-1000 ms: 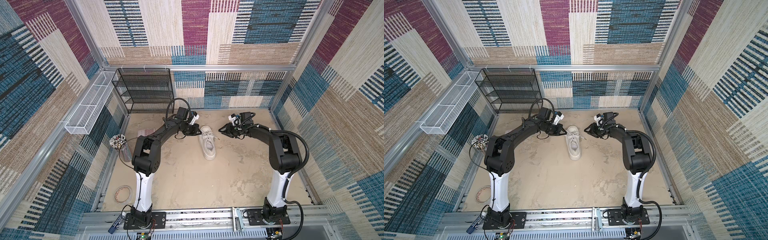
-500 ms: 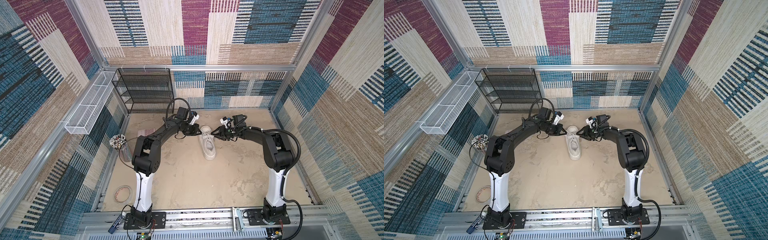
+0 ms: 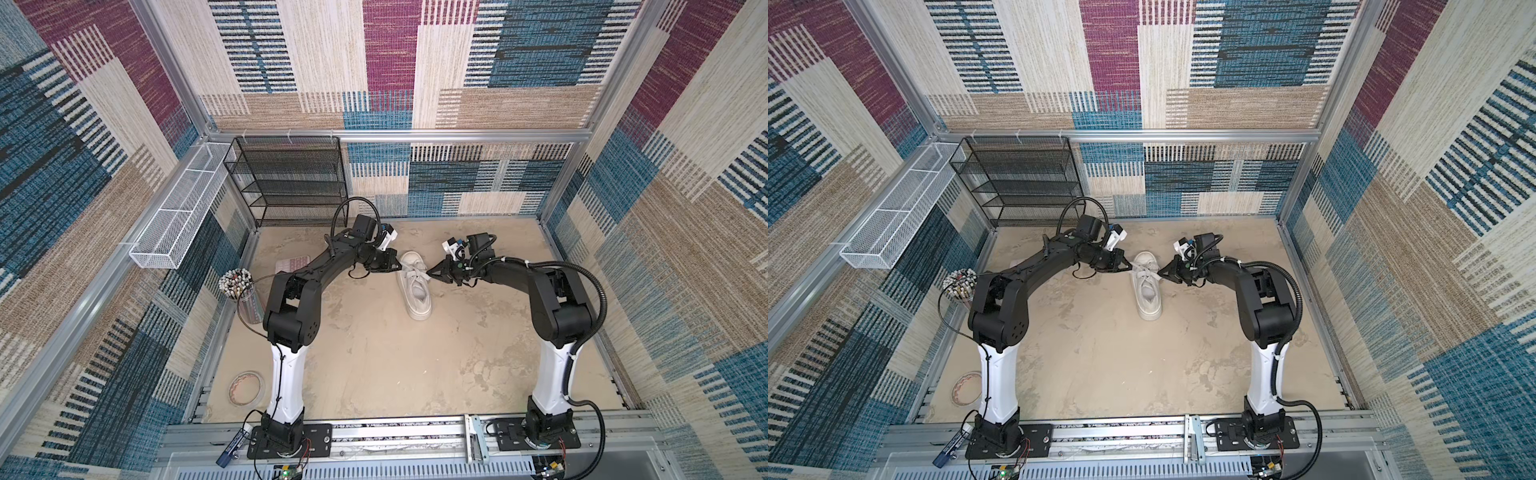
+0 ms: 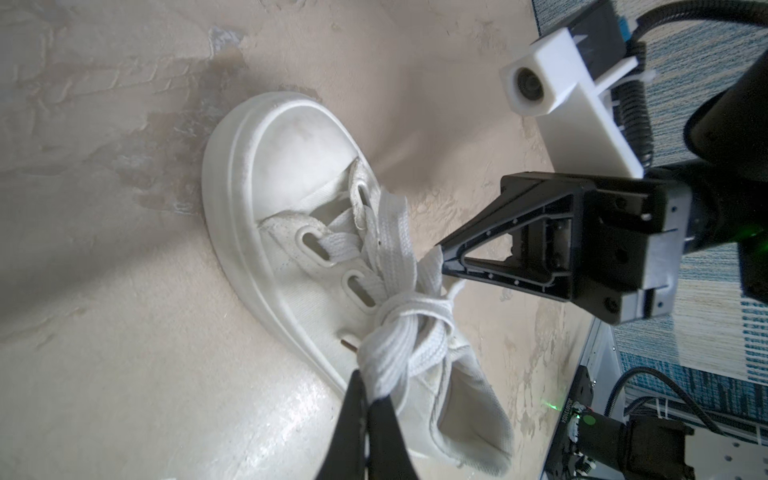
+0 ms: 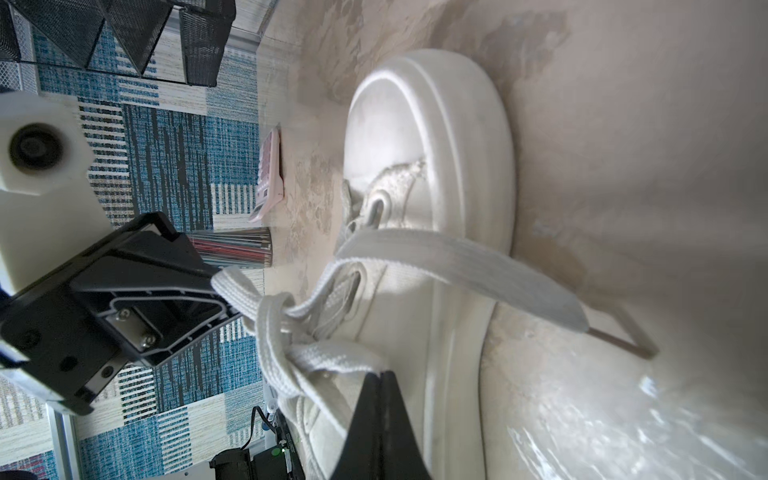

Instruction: Tie the shoes

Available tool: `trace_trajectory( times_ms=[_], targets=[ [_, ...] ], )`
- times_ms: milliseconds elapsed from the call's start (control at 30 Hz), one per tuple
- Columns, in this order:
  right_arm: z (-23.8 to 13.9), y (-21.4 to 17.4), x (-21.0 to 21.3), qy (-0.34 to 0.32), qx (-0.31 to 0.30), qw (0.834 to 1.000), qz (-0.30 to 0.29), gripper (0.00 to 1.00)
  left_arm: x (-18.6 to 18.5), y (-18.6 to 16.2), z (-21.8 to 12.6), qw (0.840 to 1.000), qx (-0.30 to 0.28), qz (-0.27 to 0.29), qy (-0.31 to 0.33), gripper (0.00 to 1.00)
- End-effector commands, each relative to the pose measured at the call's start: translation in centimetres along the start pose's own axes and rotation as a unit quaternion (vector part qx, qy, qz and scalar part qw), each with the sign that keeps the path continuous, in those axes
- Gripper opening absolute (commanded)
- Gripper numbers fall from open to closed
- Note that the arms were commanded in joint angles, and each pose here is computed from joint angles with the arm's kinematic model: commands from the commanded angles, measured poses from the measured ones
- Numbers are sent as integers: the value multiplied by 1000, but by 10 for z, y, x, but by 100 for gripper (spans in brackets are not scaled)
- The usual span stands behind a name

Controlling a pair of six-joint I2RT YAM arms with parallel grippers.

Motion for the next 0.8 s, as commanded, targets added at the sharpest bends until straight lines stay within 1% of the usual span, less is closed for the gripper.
trace_trajectory(
  times_ms=[0,233,467,533,600,633,667,700,733,767],
  targets=[
    [-6,7,5,-1,-24,1000,-18,0,5,0,-6,1000,3,14,13,0],
    [-14,8,1,-9,-36,999,-14,0,19,-5,-12,1000,3,8,27,0],
    [-14,7,-1,-5,-31,999,-12,0,26,-5,-12,1000,-1,4,26,0],
    [-14,7,0,-3,-29,999,-13,0,23,-2,-11,1000,-21,-4,8,0],
    [-13,7,0,-2,-27,1000,-15,0,16,4,-10,997,-49,-32,-41,0],
    [-13,7,0,0,-25,1000,-16,7,13,6,-10,996,-56,-39,-56,0],
    [-12,7,1,0,-24,1000,-17,28,11,6,-8,996,-54,-39,-61,0],
    [-12,8,1,1,-22,1000,-19,36,10,6,-8,996,-53,-34,-60,0],
    [-13,9,1,-2,-23,1000,-19,39,11,4,-8,997,-48,-31,-53,0],
    [-15,11,2,-10,-30,999,-22,43,13,2,-7,997,-43,-32,-48,9]
  ],
)
Point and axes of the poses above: each gripper's point midway between its finger pads, its own z axis out along the fingers, its own x axis along the line the jaws close on, y = z × x, the point moved 1 cm from there along -z, back along the fingers, and after that the axes turned 9 degrees about z, right-handed, at the moved point
